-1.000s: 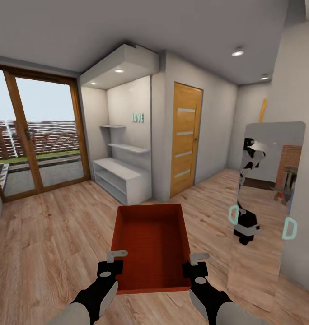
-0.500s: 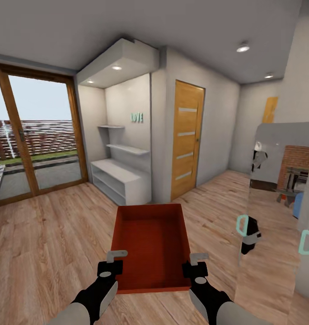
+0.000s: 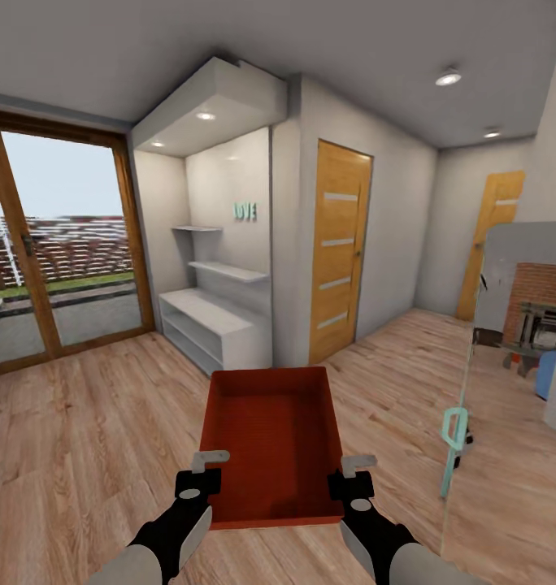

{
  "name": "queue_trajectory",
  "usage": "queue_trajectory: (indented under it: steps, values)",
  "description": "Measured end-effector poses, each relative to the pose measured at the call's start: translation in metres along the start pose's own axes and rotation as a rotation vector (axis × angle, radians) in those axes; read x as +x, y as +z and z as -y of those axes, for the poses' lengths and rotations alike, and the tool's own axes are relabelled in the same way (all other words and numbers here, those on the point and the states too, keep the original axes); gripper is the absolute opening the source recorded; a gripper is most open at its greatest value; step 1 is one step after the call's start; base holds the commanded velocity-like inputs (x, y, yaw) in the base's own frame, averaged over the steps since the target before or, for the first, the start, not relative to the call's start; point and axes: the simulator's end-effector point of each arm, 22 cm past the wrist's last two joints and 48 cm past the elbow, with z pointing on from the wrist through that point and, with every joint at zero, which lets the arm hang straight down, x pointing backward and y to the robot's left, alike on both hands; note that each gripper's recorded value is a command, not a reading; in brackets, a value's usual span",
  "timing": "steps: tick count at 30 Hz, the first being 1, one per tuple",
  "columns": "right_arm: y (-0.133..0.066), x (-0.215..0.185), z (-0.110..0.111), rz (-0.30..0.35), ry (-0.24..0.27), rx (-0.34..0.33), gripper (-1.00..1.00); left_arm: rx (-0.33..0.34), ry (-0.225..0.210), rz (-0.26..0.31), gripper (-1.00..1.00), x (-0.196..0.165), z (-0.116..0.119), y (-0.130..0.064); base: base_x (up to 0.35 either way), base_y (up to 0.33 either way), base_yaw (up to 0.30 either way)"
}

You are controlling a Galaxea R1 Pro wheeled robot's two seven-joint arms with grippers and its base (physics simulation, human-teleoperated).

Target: Move the two storage containers from the living room to the garage. In the garage, place one container on the floor and stack the other container on top of it (either order is fine).

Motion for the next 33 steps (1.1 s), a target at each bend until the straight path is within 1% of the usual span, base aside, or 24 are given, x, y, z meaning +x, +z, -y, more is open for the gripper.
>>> queue_trajectory:
  steps: [26, 33]
  values:
    - [0.0, 0.0, 0.0, 0.0, 0.0, 0.0, -1.0, 0.0, 0.0, 0.0, -1.0, 0.0, 0.0, 0.0, 0.324, 0.0, -0.001]
    - [0.0, 0.0001, 0.0001, 0.0, 0.0, 0.0, -1.0, 0.0, 0.0, 0.0, -1.0, 0.0, 0.0001, 0.0, 0.324, 0.059, -0.164]
